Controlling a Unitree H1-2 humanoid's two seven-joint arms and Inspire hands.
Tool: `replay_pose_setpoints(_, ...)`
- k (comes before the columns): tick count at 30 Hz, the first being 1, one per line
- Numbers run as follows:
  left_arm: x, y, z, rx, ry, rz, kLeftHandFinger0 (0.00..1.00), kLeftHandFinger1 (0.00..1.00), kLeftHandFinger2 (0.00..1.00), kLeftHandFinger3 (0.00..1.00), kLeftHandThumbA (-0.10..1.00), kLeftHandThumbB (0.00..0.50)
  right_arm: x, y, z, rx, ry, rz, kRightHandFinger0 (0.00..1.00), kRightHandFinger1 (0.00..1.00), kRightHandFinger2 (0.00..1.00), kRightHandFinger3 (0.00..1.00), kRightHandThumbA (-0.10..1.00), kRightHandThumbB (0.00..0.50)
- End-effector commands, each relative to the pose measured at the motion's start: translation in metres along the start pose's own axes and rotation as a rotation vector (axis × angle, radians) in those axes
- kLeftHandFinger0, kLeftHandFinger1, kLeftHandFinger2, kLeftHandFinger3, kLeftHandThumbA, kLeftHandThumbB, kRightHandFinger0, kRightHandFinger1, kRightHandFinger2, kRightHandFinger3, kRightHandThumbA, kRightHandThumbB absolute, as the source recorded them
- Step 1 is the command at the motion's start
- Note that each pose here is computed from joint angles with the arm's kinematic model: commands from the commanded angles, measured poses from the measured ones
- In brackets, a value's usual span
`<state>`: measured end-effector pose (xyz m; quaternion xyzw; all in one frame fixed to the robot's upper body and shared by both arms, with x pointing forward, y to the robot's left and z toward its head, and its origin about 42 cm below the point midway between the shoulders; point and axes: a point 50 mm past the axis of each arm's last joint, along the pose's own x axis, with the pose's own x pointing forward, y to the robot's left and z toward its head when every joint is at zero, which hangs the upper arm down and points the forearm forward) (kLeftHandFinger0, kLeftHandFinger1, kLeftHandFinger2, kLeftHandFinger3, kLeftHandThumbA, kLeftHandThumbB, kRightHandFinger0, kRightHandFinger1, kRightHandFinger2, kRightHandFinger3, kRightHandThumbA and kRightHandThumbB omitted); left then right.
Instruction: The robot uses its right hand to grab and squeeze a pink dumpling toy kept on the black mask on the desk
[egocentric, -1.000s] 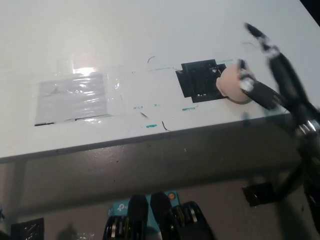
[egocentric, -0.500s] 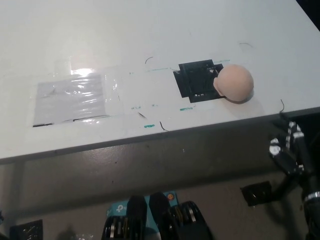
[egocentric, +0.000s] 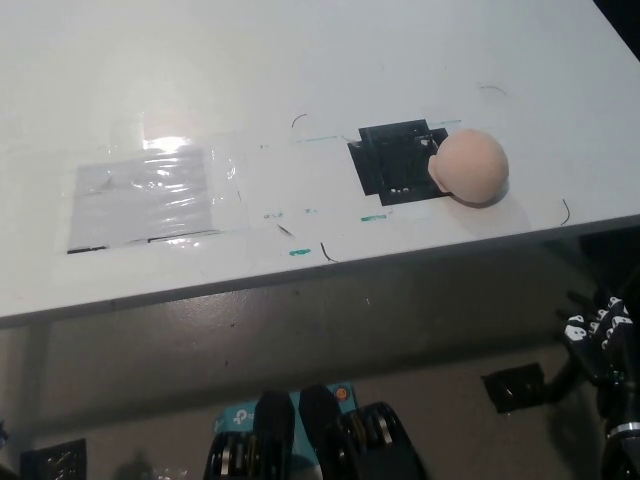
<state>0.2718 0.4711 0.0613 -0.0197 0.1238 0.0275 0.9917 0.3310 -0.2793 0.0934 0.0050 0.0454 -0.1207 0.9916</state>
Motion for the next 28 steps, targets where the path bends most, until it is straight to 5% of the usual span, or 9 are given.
replay_pose_setpoints(1,0.0030,0.0080,0.0153,0.023,-0.055,-0.001,0.00,0.00,0.12,0.12,1.00,0.500,0.0060,0.0016,0.0143,0.063,-0.071,-0.019,0.48,0.62,0.73,0.95,0.02,0.157)
replay_pose_setpoints(28,-0.0001,0.0074,0.0113,0.020,-0.037,0.007,0.00,0.00,0.11,0.13,1.00,0.500,0.0044,0.0014,0.0130,0.044,-0.042,-0.002,0.39,0.56,0.68,0.93,-0.01,0.175)
